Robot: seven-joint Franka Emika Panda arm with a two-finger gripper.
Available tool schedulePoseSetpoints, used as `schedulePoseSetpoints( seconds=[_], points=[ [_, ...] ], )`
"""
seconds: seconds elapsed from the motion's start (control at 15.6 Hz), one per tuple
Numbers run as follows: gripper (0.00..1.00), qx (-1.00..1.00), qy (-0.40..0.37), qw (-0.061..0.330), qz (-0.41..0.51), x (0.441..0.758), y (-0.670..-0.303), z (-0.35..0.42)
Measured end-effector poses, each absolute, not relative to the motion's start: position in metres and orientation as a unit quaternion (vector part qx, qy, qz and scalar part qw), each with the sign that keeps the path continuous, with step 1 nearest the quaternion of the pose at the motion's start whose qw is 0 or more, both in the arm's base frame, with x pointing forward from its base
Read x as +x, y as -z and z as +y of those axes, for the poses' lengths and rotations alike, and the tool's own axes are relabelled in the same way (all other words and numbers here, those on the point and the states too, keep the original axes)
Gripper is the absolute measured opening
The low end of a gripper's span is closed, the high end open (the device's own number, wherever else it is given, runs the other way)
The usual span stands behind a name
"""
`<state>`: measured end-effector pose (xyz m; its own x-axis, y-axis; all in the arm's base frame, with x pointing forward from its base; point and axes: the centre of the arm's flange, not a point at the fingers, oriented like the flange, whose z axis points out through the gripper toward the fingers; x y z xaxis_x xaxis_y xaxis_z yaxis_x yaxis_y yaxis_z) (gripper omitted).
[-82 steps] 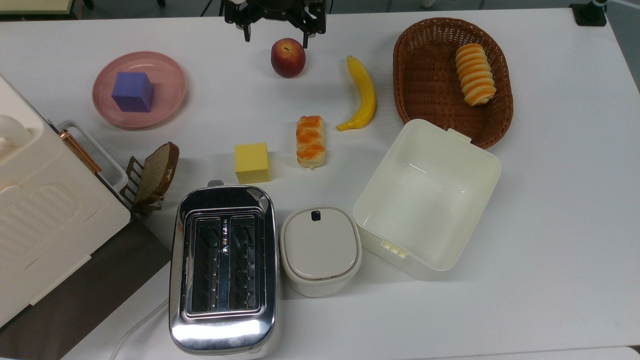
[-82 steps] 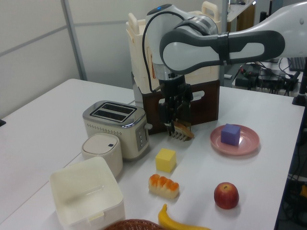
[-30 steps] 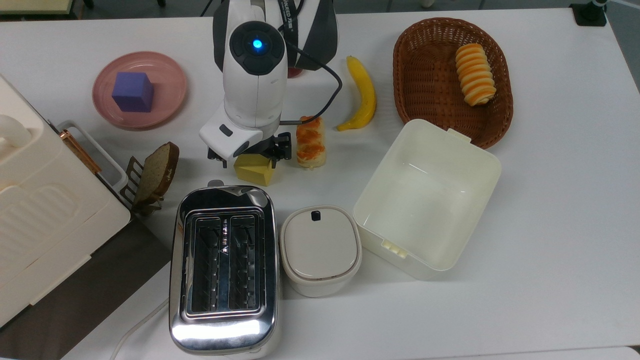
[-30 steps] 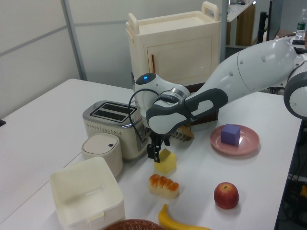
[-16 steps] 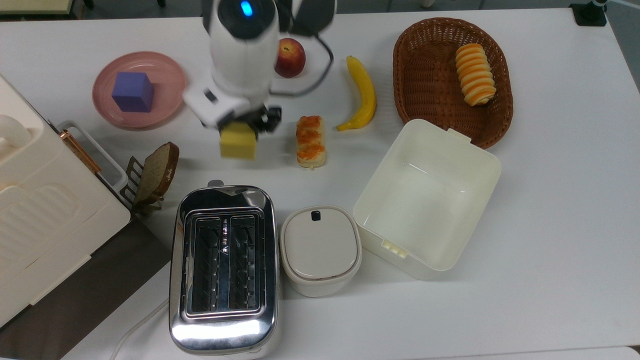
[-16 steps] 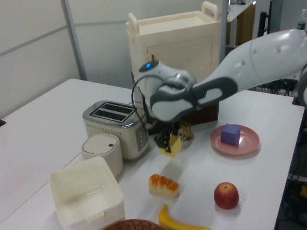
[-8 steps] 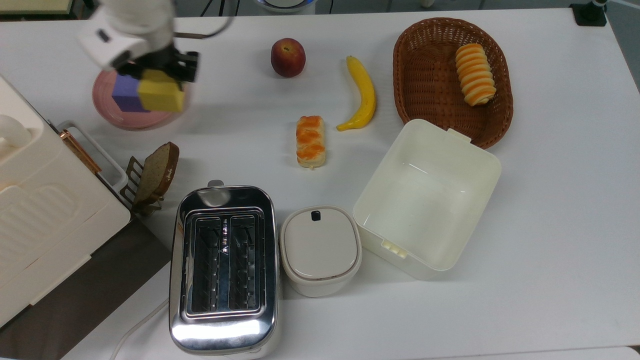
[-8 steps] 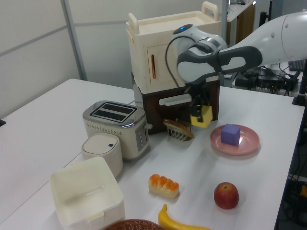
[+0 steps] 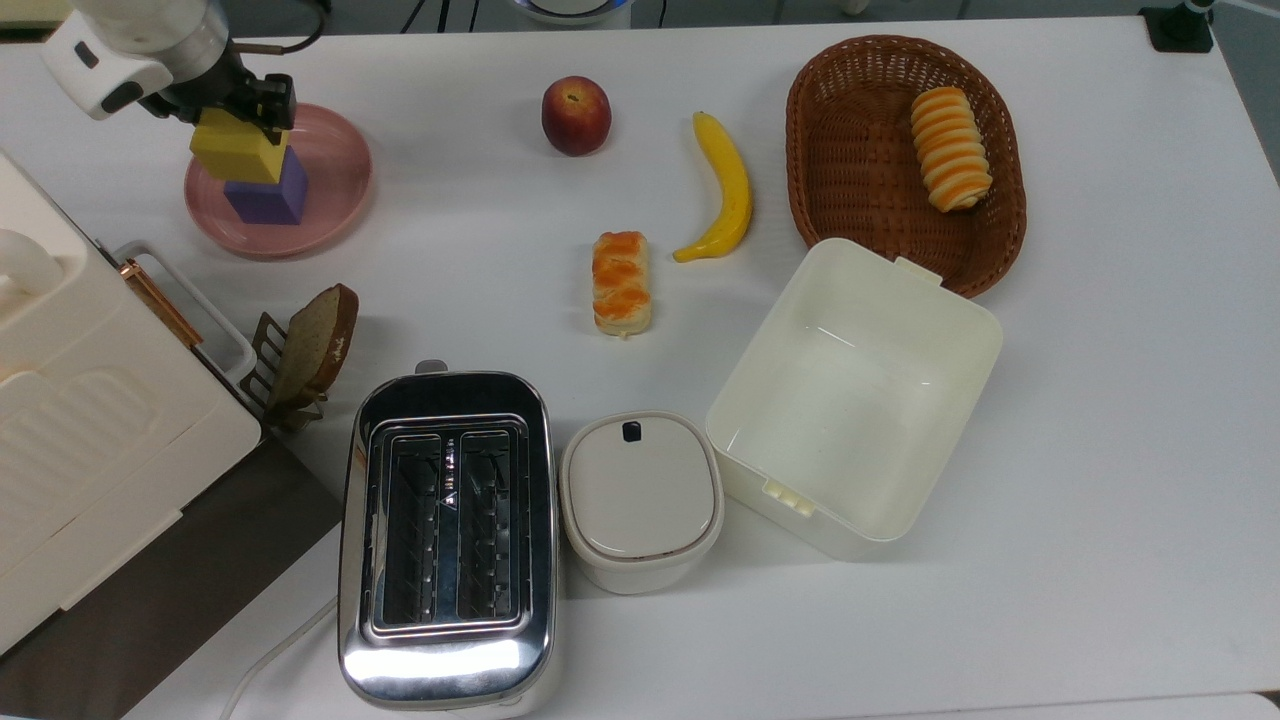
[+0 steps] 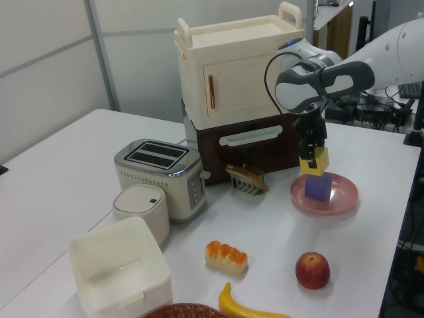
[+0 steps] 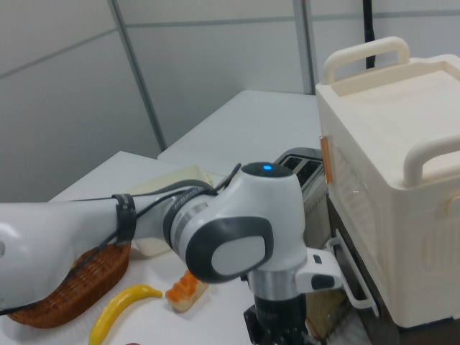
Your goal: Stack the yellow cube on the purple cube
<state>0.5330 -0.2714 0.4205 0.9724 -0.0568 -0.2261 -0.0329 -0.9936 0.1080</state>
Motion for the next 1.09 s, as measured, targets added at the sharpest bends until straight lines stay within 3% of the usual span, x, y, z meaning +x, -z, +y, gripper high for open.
schedulePoseSetpoints(
  seconds=[0.45, 0.58, 0.83, 1.09],
  points=[
    [0.64, 0.993, 0.1, 0.057, -0.026, 0.525, -0.395, -0.279],
    [0.69, 0.993, 0.099, 0.057, -0.027, 0.524, -0.396, -0.281],
    [1.0, 0.994, 0.09, 0.054, -0.02, 0.513, -0.41, -0.294],
    [1.0, 0.996, 0.079, 0.043, -0.013, 0.504, -0.438, -0.292]
  ],
)
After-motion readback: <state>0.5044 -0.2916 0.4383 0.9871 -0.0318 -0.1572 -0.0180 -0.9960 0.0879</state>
